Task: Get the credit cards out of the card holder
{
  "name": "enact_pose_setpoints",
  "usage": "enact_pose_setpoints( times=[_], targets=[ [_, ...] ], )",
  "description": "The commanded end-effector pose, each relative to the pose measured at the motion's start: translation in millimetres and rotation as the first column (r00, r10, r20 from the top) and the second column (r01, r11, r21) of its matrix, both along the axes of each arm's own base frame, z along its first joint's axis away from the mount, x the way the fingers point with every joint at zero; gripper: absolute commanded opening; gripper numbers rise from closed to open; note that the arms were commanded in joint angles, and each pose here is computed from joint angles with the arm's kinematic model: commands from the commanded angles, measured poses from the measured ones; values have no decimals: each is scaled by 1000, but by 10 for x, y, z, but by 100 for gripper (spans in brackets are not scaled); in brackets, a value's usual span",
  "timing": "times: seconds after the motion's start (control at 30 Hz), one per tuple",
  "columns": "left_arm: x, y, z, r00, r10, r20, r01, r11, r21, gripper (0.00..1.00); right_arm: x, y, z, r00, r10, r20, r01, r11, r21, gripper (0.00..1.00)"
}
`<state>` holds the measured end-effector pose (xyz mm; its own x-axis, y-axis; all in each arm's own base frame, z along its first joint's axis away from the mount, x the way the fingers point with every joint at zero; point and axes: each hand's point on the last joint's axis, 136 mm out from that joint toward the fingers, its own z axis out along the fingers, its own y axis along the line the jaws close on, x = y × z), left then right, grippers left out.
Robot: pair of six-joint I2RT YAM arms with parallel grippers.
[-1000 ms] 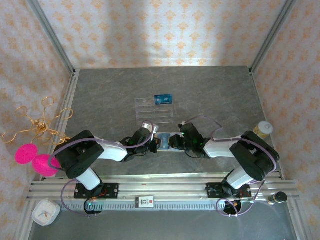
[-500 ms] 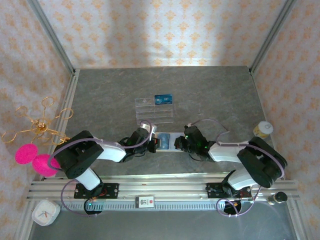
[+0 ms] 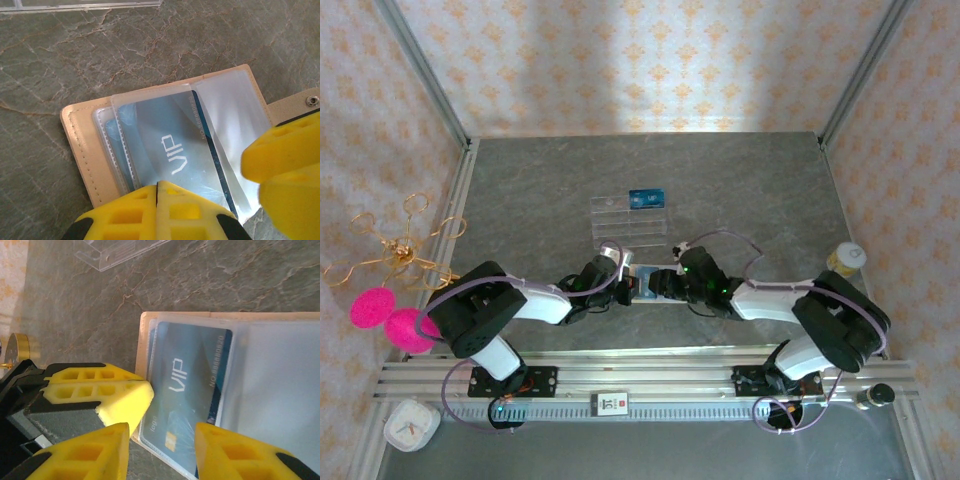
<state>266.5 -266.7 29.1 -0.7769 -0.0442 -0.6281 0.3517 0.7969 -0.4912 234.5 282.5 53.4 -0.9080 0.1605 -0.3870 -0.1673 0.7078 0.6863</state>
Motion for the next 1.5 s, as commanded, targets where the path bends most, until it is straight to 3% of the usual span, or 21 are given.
enact_pose_setpoints(
  times=[0.0, 0.3, 0.43, 0.53, 0.67, 0.83, 1.47],
  targets=[
    [-103, 116, -174, 998, 12, -64, -11, 999, 31, 0, 62, 26, -26, 1000, -10, 13, 10, 1000, -14, 38],
    [-109, 112, -175, 998, 9, -65, -7, 999, 31, 2, 48, 85, -114, 1000, 11, -6, -11, 1000, -24, 37],
    [-104, 125, -164, 998, 14, -60, -12, 999, 35, 4, 133, -161, -173, 995, -97, 12, 98, 987, -131, 32],
    [-103, 135, -150, 998, 16, -55, -14, 999, 36, 7, 175, -259, -54, 989, -133, 61, 141, 979, -146, 34],
    [-101, 128, -105, 999, 16, -49, -15, 1000, 24, 13, 141, -110, 153, 993, -70, 98, 79, 993, -93, 37],
    [-69, 155, 72, 999, 37, -11, -37, 999, 5, 25, 79, 79, 39, 999, -7, 48, 11, 997, -74, 37],
    [-49, 319, 215, 995, 96, 38, -97, 995, 28, 26, 18, 89, -68, 1000, -1, 24, 3, 997, -76, 36]
  ],
)
